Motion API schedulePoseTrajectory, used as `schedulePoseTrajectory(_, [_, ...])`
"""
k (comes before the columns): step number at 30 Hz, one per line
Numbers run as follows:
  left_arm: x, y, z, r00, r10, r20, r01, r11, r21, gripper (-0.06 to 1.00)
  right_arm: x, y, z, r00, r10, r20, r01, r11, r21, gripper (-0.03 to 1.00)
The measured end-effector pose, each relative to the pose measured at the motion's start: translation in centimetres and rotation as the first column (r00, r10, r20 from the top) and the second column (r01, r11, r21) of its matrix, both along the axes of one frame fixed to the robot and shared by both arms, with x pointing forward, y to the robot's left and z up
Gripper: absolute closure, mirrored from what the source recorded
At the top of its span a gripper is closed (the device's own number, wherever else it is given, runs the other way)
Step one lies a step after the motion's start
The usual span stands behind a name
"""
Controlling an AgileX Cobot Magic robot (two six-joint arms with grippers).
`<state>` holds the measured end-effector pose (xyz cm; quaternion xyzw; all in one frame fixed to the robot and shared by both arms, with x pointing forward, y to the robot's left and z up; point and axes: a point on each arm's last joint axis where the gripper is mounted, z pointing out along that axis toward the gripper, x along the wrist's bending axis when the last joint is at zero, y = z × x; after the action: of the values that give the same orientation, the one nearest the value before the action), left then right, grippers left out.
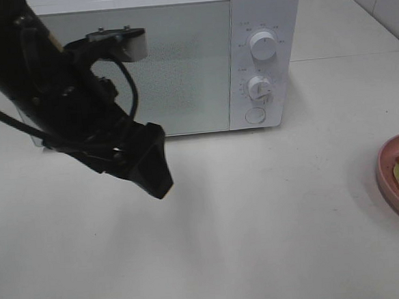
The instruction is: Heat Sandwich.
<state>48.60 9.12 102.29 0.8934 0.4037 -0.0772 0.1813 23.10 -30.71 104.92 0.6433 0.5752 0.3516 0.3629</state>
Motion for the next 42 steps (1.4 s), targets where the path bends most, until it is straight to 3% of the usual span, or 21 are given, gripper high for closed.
schedulePoseTrajectory(4, [1.0, 3.9, 1.1, 0.993, 0.115, -0.028, -0.113, 0.991, 0.071, -0.05, 0.0, 0.0, 0.0, 1.000, 0.000, 0.000, 0.000, 1.000, 0.000, 0.22])
schedulePoseTrajectory(10, [1.7, 7.8, 2.7, 0.966, 0.258, -0.006, -0.256, 0.961, 0.105, -0.05, 0.0, 0.0, 0.0, 1.000, 0.000, 0.000, 0.000, 1.000, 0.000, 0.22])
schedulePoseTrajectory(11, [1.8, 9.6, 3.5, 0.948, 0.318, 0.005, -0.316, 0.942, 0.109, -0.05, 0.0, 0.0, 0.0, 1.000, 0.000, 0.000, 0.000, 1.000, 0.000, 0.22])
schedulePoseTrajectory(14, [1.8, 11.1, 4.1, 0.929, 0.369, 0.015, -0.368, 0.923, 0.110, -0.05, 0.0, 0.0, 0.0, 1.000, 0.000, 0.000, 0.000, 1.000, 0.000, 0.22])
schedulePoseTrajectory(17, [1.2, 14.5, 4.7, 0.883, 0.469, 0.019, -0.468, 0.877, 0.111, -0.05, 0.0, 0.0, 0.0, 1.000, 0.000, 0.000, 0.000, 1.000, 0.000, 0.22])
schedulePoseTrajectory(18, [1.2, 14.5, 4.7, 0.883, 0.469, 0.019, -0.468, 0.877, 0.111, -0.05, 0.0, 0.0, 0.0, 1.000, 0.000, 0.000, 0.000, 1.000, 0.000, 0.22])
schedulePoseTrajectory(22, [-0.4, 18.1, 4.0, 0.798, 0.602, -0.011, -0.596, 0.792, 0.131, -0.05, 0.0, 0.0, 0.0, 1.000, 0.000, 0.000, 0.000, 1.000, 0.000, 0.22])
schedulePoseTrajectory(23, [-0.4, 18.1, 4.0, 0.798, 0.602, -0.011, -0.596, 0.792, 0.131, -0.05, 0.0, 0.0, 0.0, 1.000, 0.000, 0.000, 0.000, 1.000, 0.000, 0.22])
schedulePoseTrajectory(25, [-1.9, 19.8, 3.8, 0.749, 0.662, -0.001, -0.655, 0.741, 0.149, -0.05, 0.0, 0.0, 0.0, 1.000, 0.000, 0.000, 0.000, 1.000, 0.000, 0.22])
schedulePoseTrajectory(27, [-3.2, 20.6, 4.0, 0.716, 0.697, 0.032, -0.692, 0.703, 0.161, -0.05, 0.0, 0.0, 0.0, 1.000, 0.000, 0.000, 0.000, 1.000, 0.000, 0.22])
schedulePoseTrajectory(28, [-3.2, 20.6, 4.0, 0.716, 0.697, 0.032, -0.692, 0.703, 0.161, -0.05, 0.0, 0.0, 0.0, 1.000, 0.000, 0.000, 0.000, 1.000, 0.000, 0.22])
schedulePoseTrajectory(29, [-4.4, 21.3, 4.3, 0.684, 0.725, 0.078, -0.726, 0.666, 0.172, -0.05, 0.0, 0.0, 0.0, 1.000, 0.000, 0.000, 0.000, 1.000, 0.000, 0.22])
schedulePoseTrajectory(32, [-6.3, 21.8, 4.7, 0.645, 0.748, 0.154, -0.763, 0.621, 0.178, -0.05, 0.0, 0.0, 0.0, 1.000, 0.000, 0.000, 0.000, 1.000, 0.000, 0.22])
schedulePoseTrajectory(35, [-8.3, 22.0, 5.1, 0.621, 0.753, 0.218, -0.784, 0.602, 0.155, -0.05, 0.0, 0.0, 0.0, 1.000, 0.000, 0.000, 0.000, 1.000, 0.000, 0.22])
schedulePoseTrajectory(42, [-12.2, 21.9, 4.9, 0.594, 0.752, 0.286, -0.797, 0.598, 0.084, -0.05, 0.0, 0.0, 0.0, 1.000, 0.000, 0.000, 0.000, 1.000, 0.000, 0.22])
